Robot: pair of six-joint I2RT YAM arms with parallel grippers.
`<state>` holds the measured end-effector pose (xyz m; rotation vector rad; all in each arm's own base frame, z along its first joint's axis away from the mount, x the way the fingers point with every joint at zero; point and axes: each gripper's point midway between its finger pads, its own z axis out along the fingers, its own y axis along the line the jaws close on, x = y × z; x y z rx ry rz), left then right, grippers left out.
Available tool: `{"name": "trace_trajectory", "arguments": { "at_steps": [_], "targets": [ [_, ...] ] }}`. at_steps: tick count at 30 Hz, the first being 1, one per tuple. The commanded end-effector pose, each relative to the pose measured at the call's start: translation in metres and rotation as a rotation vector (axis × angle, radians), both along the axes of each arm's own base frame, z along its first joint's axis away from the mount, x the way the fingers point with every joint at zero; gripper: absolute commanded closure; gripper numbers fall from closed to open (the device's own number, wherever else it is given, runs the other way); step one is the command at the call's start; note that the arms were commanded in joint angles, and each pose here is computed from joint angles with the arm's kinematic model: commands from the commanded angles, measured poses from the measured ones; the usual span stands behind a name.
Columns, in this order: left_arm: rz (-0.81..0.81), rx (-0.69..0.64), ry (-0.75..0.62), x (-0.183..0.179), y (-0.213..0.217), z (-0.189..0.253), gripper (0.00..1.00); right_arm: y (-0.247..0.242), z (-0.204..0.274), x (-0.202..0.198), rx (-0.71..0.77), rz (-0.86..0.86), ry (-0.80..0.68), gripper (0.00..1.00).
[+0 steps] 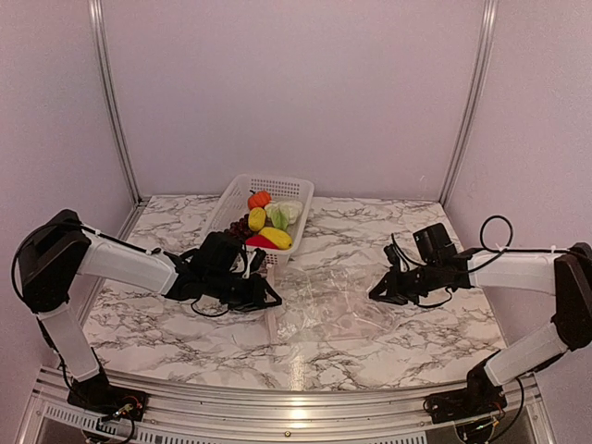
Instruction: Open the zip-top bag and remove the fake food
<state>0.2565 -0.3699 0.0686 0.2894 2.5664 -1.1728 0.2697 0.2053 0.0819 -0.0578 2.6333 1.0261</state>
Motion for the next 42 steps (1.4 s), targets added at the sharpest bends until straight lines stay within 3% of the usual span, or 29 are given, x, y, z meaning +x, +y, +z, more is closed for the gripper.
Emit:
{"name": "trace_trajectory", "arguments": {
  "at_steps": [1,4,11,19,22,26,33,36,38,42],
  "targets": [
    [0.001,-0.044,-0.005,-0.001,-0.004,0.003,0.88,-0.012,0.002,0.002,-0.044,-0.025,-0.019,0.97],
    [0.012,-0.02,0.015,-0.004,0.003,-0.009,1.0,-0.028,-0.005,-0.002,-0.064,-0.066,-0.002,1.0],
    [0.06,0.076,0.076,0.001,0.019,-0.046,1.0,-0.075,-0.023,-0.009,-0.132,-0.204,0.046,1.0],
    [-0.006,0.147,0.104,0.01,-0.008,-0.074,0.99,-0.077,-0.047,-0.013,-0.159,-0.176,0.088,1.0],
    [0.018,0.166,0.12,0.01,-0.005,-0.077,0.9,-0.071,-0.05,-0.013,-0.139,-0.132,0.089,1.0],
    [0.041,0.184,0.097,0.01,0.004,-0.069,0.68,-0.074,-0.045,-0.013,-0.167,-0.115,0.072,0.94],
    [0.049,0.203,-0.035,0.015,0.019,0.0,0.28,-0.088,0.018,0.007,-0.224,-0.167,-0.081,0.57],
    [0.064,0.23,-0.131,0.02,0.032,0.041,0.05,-0.09,0.054,0.014,-0.214,-0.179,-0.176,0.43],
    [0.089,0.259,-0.194,0.027,0.045,0.068,0.01,-0.089,0.078,0.019,-0.203,-0.173,-0.243,0.28],
    [0.203,0.238,-0.291,0.049,0.08,0.132,0.01,-0.087,0.135,0.033,-0.177,-0.177,-0.39,0.2]
  ]
}}
